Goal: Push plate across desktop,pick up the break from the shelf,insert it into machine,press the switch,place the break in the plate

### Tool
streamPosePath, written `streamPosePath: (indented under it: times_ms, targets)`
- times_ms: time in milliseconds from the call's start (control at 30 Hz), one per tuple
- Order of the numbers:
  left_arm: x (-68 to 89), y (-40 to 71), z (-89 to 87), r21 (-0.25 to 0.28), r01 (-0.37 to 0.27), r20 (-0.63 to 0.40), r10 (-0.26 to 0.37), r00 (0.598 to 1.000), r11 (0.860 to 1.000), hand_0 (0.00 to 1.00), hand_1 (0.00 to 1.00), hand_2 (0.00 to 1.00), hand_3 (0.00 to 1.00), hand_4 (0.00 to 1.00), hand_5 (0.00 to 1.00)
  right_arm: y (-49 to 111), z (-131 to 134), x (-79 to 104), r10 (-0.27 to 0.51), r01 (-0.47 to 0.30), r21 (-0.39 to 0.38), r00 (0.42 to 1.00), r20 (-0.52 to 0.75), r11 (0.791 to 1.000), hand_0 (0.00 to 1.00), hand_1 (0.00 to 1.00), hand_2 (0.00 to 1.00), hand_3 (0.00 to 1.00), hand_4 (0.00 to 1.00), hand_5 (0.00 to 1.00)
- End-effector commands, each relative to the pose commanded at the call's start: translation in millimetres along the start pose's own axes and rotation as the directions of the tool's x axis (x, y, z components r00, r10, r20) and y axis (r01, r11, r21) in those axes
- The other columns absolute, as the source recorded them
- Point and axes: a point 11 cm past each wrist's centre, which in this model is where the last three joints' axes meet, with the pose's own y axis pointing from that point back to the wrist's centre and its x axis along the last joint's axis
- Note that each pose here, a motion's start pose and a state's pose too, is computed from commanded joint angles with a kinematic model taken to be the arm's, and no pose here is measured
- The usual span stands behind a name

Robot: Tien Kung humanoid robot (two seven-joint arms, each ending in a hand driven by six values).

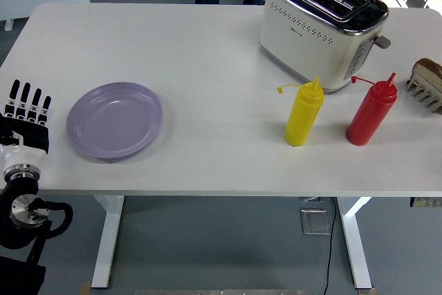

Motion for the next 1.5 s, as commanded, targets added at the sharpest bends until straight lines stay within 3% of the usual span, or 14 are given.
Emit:
streamPosePath:
  times_ms: [200, 367, 567, 700, 733, 900, 933, 1000, 1233, 1433, 1500]
  targets:
    - [-3.7, -1.9, -9.8, 0.033, 0.012, 0.004, -0.012, 1.000, 0.999, 0.874, 0.885, 0.880, 0.775, 0.525, 0.998, -0.9, -2, -2.1, -0.006, 0.006, 0.007, 1.000, -0.029, 1.000, 0.829, 0.758, 0.776, 0.786, 0.541, 0.465]
    - [-9.5, -3.1, -20.5, 0.068, 0.033, 0.010, -0.033, 0.999, 0.997, 0.874, 0.889, 0.883, 0.779, 0.526, 0.998, -5.0, -14, -13.2, -0.025, 0.037, 0.063, 0.981, -0.192, 0.997, 0.829, 0.758, 0.780, 0.787, 0.546, 0.448]
    - [-11.4, -4.1, -28.3, 0.096, 0.042, 0.008, -0.043, 0.999, 0.995, 0.879, 0.889, 0.883, 0.781, 0.527, 0.998, -10.8, -27, -24.1, -0.003, 0.074, 0.138, 0.892, -0.452, 0.988, 0.832, 0.764, 0.784, 0.788, 0.557, 0.407]
    - [-14.9, -2.9, -34.5, 0.117, 0.057, 0.004, -0.058, 0.998, 0.991, 0.879, 0.889, 0.883, 0.781, 0.527, 0.998, -19.2, -31, -32.3, 0.027, 0.097, 0.164, 0.783, -0.622, 0.982, 0.832, 0.764, 0.784, 0.788, 0.557, 0.407]
    - [-17.1, -2.6, -36.6, 0.123, 0.065, 0.003, -0.066, 0.998, 0.990, 0.880, 0.890, 0.884, 0.783, 0.528, 0.998, -24.3, -31, -31.1, 0.043, 0.088, 0.160, 0.741, -0.670, 0.983, 0.852, 0.771, 0.792, 0.797, 0.585, 0.305]
    - [-20.8, -1.8, -40.5, 0.135, 0.077, 0.004, -0.078, 0.997, 0.988, 0.880, 0.890, 0.884, 0.783, 0.528, 0.998, -40.2, -25, -29.5, 0.048, 0.102, 0.123, 0.543, -0.839, 0.987, 0.852, 0.771, 0.792, 0.797, 0.585, 0.305]
    - [-20.9, -1.8, -40.7, 0.136, 0.077, 0.004, -0.079, 0.997, 0.988, 0.880, 0.890, 0.884, 0.784, 0.533, 0.998, -41.0, -25, -30.3, 0.048, 0.115, 0.124, 0.510, -0.859, 0.986, 0.878, 0.794, 0.822, 0.825, 0.637, 0.228]
    - [-21.8, -1.9, -42.1, 0.141, 0.081, 0.005, -0.082, 0.997, 0.987, 0.880, 0.890, 0.884, 0.784, 0.533, 0.998, -46.8, -19, -33.4, 0.017, 0.144, 0.084, 0.412, -0.911, 0.986, 0.878, 0.794, 0.822, 0.825, 0.637, 0.228]
    - [-23.1, -0.4, -48.2, 0.160, 0.085, 0.005, -0.087, 0.996, 0.983, 0.881, 0.890, 0.884, 0.784, 0.533, 0.998, -55.9, -3, -44.3, -0.037, 0.228, -0.013, 0.102, -0.994, 0.974, 0.889, 0.802, 0.826, 0.842, 0.665, 0.218]
    - [-24.9, 1.7, -58.4, 0.194, 0.094, 0.004, -0.097, 0.995, 0.977, 0.882, 0.891, 0.884, 0.785, 0.533, 0.998, -62.5, 5, -54.1, 0.012, 0.305, -0.038, -0.161, -0.987, 0.952, 0.891, 0.805, 0.830, 0.846, 0.674, 0.209]
    - [-27.0, 2.6, -63.0, 0.208, 0.102, 0.002, -0.105, 0.995, 0.973, 0.882, 0.891, 0.884, 0.785, 0.533, 0.998, -63.8, 9, -57.0, 0.014, 0.320, -0.053, -0.204, -0.979, 0.946, 0.891, 0.805, 0.830, 0.846, 0.674, 0.209]
